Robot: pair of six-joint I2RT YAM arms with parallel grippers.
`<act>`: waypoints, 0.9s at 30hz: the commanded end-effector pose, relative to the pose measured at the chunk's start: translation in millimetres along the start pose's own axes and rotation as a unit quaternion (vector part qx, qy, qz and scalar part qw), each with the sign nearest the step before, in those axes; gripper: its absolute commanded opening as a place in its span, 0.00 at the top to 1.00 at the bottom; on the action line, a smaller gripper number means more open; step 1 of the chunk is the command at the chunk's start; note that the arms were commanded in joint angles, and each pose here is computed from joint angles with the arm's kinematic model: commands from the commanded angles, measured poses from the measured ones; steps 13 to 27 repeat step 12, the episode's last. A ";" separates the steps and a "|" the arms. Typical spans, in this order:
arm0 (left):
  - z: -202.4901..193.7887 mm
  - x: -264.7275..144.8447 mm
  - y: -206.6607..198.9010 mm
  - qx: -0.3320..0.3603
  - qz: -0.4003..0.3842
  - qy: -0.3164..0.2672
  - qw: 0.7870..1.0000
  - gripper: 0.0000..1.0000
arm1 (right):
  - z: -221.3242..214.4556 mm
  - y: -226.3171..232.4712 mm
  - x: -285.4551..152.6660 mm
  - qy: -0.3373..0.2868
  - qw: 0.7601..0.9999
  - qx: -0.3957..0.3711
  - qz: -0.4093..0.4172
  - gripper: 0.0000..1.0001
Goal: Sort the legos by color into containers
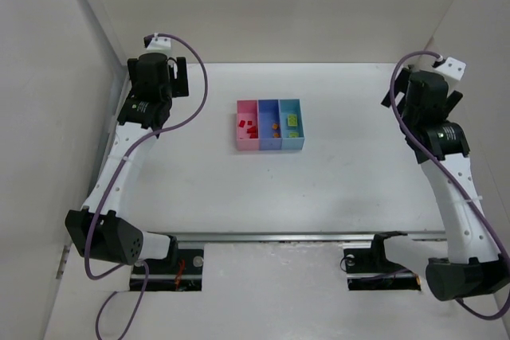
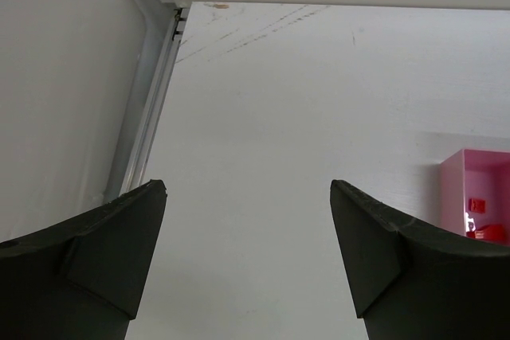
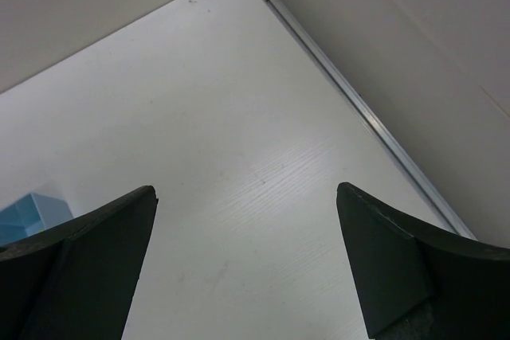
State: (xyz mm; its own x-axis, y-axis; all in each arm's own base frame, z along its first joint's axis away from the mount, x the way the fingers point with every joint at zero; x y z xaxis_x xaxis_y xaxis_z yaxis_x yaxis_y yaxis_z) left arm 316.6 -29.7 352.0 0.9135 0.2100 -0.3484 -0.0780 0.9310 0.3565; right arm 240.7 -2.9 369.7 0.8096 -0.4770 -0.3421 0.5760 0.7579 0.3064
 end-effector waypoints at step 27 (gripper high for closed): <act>4.8 -1.6 3.7 -0.016 0.014 -0.018 1.000 0.18 | 10.4 -0.6 -8.5 -0.049 0.998 0.038 0.024 0.00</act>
Point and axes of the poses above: each gripper's point midway between its finger pads, its own x axis out along the fingers, its own y axis along the line the jaws close on, z = x × y, the point moved 10 cm from there along -x, back along the fingers, and after that the axes turned 14 degrees about x, right-handed, at the moved point
